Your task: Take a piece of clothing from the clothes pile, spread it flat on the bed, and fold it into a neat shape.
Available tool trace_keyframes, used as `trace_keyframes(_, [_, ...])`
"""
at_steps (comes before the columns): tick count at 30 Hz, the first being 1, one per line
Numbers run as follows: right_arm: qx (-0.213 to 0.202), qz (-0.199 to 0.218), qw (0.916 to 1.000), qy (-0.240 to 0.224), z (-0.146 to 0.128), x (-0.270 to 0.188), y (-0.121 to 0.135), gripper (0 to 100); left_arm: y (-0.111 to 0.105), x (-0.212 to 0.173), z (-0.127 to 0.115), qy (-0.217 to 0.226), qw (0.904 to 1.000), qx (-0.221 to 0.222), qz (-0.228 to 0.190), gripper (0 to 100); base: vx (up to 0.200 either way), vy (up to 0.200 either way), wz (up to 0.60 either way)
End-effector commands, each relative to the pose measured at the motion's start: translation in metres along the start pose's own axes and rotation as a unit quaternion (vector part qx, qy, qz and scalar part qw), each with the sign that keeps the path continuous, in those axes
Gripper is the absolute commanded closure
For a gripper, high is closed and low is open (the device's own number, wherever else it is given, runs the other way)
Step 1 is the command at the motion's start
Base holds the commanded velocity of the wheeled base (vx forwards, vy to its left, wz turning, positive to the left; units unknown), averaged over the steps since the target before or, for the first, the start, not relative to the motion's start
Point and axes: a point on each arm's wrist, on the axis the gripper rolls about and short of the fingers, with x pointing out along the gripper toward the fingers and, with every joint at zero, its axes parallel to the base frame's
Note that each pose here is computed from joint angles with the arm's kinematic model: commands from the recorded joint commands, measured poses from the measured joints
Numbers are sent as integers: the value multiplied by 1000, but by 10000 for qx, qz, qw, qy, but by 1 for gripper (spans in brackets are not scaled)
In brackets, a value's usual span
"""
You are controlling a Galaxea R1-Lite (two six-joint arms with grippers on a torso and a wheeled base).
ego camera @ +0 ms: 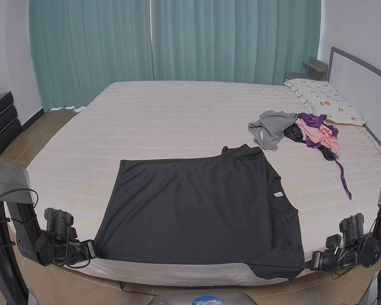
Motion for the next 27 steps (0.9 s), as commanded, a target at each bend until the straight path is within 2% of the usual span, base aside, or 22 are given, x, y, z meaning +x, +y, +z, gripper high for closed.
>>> trace_keyframes(1, [-18,-32,10000,71,-5,-4,0,100,2,-2,-6,92,9999,65,62,100,0,0,0])
trace_keyframes(15, [-402,-164,9979,481,-16,-19,1,100,10,-12,-23,374,9964,740,168,100,0,0,0])
trace_keyframes(21, [-526,-188,9967,593,-21,-25,2,100,11,-14,-27,420,9959,785,178,100,0,0,0])
trace_keyframes(27, [-620,-180,9962,588,-22,-28,3,100,12,-21,-32,466,9935,1024,184,100,0,0,0])
